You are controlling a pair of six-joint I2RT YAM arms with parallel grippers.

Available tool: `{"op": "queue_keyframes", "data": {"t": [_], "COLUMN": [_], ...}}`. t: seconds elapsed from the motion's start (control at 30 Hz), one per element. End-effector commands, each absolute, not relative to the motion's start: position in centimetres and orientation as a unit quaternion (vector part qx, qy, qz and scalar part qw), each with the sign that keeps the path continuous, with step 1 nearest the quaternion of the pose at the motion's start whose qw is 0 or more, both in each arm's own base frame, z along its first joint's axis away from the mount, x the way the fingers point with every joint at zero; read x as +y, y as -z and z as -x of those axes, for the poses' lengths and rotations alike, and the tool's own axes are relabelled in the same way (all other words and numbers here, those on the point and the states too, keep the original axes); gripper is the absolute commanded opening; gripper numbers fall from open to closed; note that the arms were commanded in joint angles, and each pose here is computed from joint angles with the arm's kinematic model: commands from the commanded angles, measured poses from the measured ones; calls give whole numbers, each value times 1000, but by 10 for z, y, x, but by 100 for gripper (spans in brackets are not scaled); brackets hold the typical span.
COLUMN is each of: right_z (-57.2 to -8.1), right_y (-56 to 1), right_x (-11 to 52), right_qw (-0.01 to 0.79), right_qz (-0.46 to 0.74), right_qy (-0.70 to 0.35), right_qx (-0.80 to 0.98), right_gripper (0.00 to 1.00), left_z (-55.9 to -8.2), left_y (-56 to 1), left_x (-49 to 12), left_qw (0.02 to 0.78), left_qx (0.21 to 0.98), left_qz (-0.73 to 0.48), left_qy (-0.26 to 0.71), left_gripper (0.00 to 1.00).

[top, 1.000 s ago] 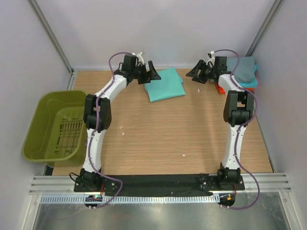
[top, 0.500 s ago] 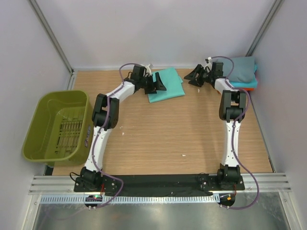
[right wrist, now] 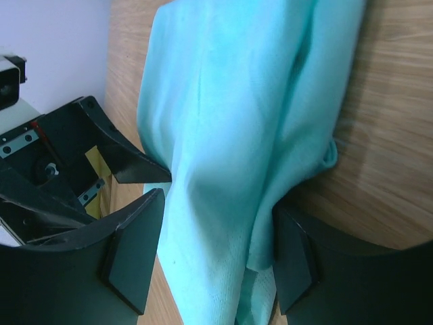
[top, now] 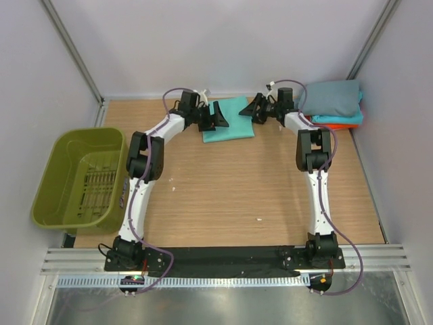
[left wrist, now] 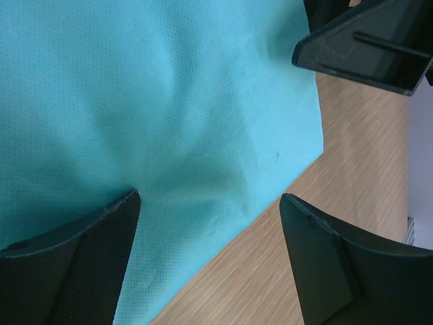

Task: Fold and stack the t-shirts
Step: Fold the tshirt

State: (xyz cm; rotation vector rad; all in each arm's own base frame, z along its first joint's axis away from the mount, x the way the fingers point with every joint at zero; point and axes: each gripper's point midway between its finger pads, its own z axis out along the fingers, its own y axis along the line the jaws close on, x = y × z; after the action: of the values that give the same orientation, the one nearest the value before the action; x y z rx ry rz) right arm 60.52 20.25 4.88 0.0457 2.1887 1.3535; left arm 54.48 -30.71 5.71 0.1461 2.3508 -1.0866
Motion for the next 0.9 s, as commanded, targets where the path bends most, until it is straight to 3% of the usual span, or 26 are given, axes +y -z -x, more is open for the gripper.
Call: {"op": "queue_keyframes", "data": {"t": [0.0, 0.1, 0.3, 0.33, 0.43, 0.67, 0.87], "right_z": [-585, -582, -576, -577, -576, -592, -592], "right_y": [-6, -1, -4, -7, -18, -85, -132], "right_x": [217, 215, 223, 224, 222, 169, 100], "right_qw": [222, 220, 216, 223, 236, 332, 377], "right_qz": [-42, -44, -30, -21, -4, 108, 111], "right_qy": [-496, -487, -489, -484, -465, -325, -249], "right_qx": [839, 844, 845, 846, 853, 879, 885], "right_gripper": [66, 63, 38, 22, 1, 1, 1], "left_z": [-541, -541, -543, -542, -543, -536, -477], "left_y": [-58, -56, -56, -55, -64, -139, -165], "left_x": [-293, -292, -291, -290, -284, -238, -208], "left_qw": [267, 267, 274, 273, 282, 341, 294], "left_qx": [882, 884, 885, 886, 889, 900, 918], "left_qz": [-58, -56, -59, -60, -64, -146, -186], "left_qy": [384, 379, 372, 370, 353, 230, 190], "left_gripper": [86, 86, 86, 86, 86, 81, 76]}}
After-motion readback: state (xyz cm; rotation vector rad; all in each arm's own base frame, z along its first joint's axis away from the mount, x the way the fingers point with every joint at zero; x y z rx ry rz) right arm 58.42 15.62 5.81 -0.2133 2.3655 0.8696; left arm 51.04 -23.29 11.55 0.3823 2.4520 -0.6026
